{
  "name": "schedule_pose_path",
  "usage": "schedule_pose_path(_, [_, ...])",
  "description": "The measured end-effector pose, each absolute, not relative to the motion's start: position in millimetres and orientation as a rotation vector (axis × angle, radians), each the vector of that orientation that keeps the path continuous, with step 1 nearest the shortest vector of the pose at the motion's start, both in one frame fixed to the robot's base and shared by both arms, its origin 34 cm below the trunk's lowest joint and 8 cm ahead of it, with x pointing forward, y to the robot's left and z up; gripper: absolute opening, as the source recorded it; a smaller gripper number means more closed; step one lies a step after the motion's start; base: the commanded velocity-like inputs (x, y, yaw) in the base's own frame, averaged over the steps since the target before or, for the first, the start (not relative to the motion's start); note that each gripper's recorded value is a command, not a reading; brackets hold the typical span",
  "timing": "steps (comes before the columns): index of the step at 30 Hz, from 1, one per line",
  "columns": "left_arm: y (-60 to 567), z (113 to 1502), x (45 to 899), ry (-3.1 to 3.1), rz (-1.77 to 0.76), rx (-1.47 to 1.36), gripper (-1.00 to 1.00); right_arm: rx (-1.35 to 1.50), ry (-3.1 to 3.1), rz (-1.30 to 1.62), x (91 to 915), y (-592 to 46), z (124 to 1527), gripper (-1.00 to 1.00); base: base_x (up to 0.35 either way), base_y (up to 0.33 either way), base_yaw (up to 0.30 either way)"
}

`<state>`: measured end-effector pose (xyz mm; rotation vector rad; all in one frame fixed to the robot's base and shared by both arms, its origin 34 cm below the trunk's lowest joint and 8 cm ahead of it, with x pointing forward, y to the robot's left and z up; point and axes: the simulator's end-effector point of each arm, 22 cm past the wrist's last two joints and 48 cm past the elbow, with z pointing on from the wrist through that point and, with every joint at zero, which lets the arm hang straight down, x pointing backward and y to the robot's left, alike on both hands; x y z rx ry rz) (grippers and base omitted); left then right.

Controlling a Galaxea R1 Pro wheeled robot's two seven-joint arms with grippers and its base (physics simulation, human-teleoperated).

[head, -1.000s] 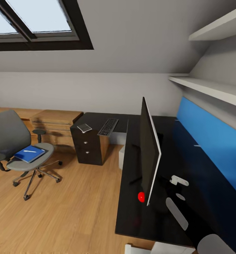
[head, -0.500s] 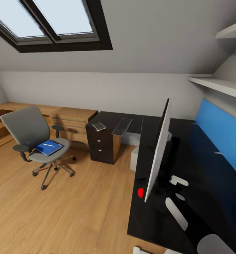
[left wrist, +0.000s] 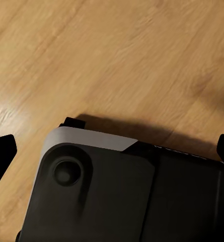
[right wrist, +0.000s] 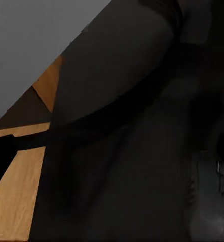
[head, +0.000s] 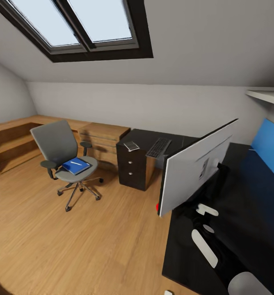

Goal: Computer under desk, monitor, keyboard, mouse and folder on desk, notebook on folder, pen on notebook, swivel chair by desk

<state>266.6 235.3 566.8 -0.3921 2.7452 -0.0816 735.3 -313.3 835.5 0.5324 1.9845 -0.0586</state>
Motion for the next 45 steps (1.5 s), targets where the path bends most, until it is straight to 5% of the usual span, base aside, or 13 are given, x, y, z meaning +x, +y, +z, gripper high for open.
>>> schedule_pose_path(45, [246.6, 592.4, 314.2, 2.500, -0.043, -0.377, 1.00, 0.333, 2.016, -0.321, 714.3, -351.4, 800.1, 1.00, 0.000, 0.000, 0.009])
